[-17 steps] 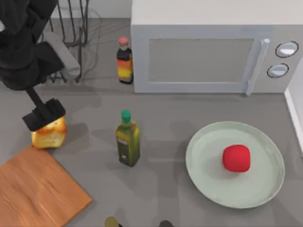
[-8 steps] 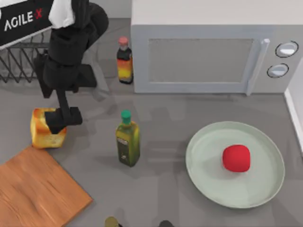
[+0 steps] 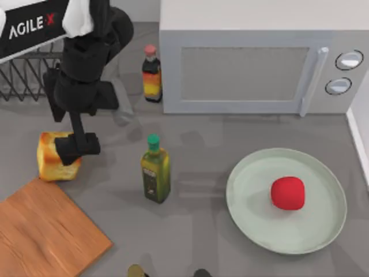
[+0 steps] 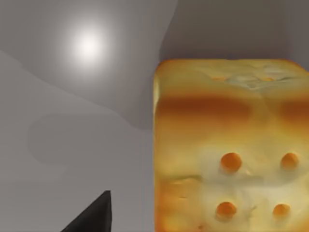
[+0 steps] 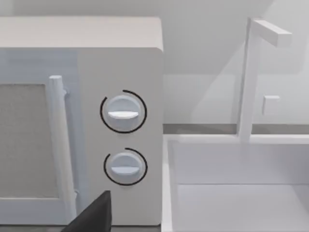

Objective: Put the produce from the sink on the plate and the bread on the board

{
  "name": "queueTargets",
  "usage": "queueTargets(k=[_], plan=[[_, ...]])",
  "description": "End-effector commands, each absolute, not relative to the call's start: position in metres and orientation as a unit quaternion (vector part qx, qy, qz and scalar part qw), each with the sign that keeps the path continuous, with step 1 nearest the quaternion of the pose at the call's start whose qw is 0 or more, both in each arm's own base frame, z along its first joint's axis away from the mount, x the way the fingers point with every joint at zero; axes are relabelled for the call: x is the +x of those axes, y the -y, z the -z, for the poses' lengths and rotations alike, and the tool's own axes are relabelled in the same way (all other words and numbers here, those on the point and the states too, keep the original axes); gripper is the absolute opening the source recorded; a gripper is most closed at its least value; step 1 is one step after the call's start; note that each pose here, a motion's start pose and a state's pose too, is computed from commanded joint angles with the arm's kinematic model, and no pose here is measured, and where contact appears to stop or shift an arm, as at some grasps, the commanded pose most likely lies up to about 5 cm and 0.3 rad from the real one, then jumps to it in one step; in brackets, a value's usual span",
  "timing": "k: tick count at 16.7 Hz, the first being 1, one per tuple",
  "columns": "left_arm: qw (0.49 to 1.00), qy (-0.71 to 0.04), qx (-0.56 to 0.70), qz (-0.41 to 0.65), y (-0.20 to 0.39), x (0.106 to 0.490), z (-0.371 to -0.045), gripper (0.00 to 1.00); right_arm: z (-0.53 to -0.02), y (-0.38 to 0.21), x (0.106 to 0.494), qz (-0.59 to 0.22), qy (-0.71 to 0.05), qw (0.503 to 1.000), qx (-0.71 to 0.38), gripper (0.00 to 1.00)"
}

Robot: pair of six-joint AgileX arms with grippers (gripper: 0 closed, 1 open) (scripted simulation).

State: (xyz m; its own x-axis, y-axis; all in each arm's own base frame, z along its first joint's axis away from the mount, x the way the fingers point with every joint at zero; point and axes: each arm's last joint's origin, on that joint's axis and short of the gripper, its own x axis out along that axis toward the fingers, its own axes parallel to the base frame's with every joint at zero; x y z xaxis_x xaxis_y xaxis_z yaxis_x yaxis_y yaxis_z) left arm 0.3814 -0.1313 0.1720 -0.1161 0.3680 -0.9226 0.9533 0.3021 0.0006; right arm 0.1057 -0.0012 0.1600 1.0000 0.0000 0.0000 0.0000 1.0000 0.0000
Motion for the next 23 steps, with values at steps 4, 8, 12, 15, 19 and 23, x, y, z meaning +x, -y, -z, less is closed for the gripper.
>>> queueTargets(k=[4,8,12,15,19,23], plan=[[0.447,-0.671,0.492,0.327,0.12,0.379,-0.142,1.0,-0.16,0.001,0.106,0.0,0.0,1.0,0.0,1.0],[0.448,-0.671,0.492,0.327,0.109,0.374,-0.113,1.0,-0.16,0.001,0.106,0.0,0.0,1.0,0.0,1.0],[0.447,-0.671,0.492,0.327,0.108,0.373,-0.111,1.0,-0.16,0.001,0.106,0.0,0.0,1.0,0.0,1.0],[0.447,-0.671,0.492,0.327,0.108,0.373,-0.111,0.77,-0.16,0.001,0.106,0.0,0.0,1.0,0.0,1.0],[0.447,-0.671,0.492,0.327,0.108,0.373,-0.111,0.47,-0.16,0.001,0.106,0.0,0.0,1.0,0.0,1.0],[0.447,-0.671,0.492,0.327,0.108,0.373,-0.111,0.17,-0.16,0.001,0.106,0.0,0.0,1.0,0.0,1.0]])
